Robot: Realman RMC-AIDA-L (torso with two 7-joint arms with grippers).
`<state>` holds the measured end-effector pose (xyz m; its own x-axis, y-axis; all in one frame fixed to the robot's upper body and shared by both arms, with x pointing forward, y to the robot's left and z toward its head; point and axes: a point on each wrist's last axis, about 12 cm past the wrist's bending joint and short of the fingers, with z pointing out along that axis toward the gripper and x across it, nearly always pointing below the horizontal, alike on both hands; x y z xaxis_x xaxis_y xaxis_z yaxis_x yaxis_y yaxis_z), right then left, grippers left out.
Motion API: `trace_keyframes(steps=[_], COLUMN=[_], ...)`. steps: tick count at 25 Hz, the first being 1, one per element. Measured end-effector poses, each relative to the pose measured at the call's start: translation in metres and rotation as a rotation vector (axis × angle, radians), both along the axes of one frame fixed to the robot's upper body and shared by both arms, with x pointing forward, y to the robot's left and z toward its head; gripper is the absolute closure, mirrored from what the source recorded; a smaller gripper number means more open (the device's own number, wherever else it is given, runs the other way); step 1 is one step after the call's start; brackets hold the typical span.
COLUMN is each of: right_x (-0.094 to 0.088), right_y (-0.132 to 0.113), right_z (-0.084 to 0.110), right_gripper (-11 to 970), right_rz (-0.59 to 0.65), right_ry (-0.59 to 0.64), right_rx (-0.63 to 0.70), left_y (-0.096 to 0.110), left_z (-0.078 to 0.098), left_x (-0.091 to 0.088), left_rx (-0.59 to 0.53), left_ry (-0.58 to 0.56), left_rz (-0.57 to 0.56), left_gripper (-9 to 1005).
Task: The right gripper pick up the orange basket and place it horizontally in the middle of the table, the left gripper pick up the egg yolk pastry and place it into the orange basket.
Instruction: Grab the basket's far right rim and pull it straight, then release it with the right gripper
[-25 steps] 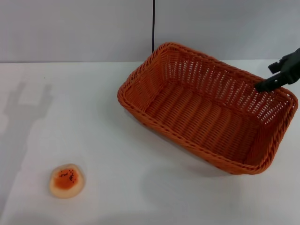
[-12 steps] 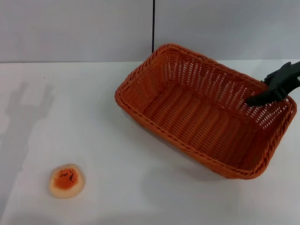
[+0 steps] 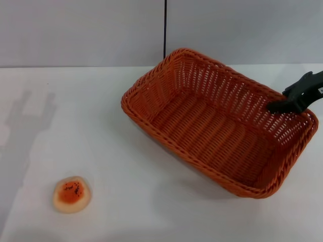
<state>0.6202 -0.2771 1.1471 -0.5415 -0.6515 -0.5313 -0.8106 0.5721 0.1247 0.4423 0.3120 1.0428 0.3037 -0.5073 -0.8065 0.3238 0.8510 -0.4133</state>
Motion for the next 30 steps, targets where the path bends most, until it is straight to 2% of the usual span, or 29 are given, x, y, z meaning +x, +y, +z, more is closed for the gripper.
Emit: trace_keyframes(steps=[4,12,14,19,30], right_x=[-0.001,-0.002,-0.002,-0.008,-0.016], right_y=[-0.001,-0.006,-0.015,-0.027,-0.028], right_z=[0.000,0.009,0.018,0.035,0.052], right_gripper=[757,770,771,786,793], right_rz=[0.001,-0.031,-0.070,-0.066,-0.007], right_ry=[-0.003,-0.035,-0.057,-0.072,-0.093], right_rx=[0.001,0.083,0.156,0.286,0.327], left_y=[0.000,0.001,0.001,0.001,0.000], left_z=[0.000,0.000,0.000,0.000,0.001], left_x=[-0.001,-0.001,-0.001,-0.002,0.001], left_rx=[-0.001,-0.010,-0.010,-0.017,-0.022], left_ry=[0.001,0.002,0.002,0.001,-0.002], left_rz=[0.001,-0.003,-0.003,-0.006,-0.013], left_gripper=[306,305,305,306,305])
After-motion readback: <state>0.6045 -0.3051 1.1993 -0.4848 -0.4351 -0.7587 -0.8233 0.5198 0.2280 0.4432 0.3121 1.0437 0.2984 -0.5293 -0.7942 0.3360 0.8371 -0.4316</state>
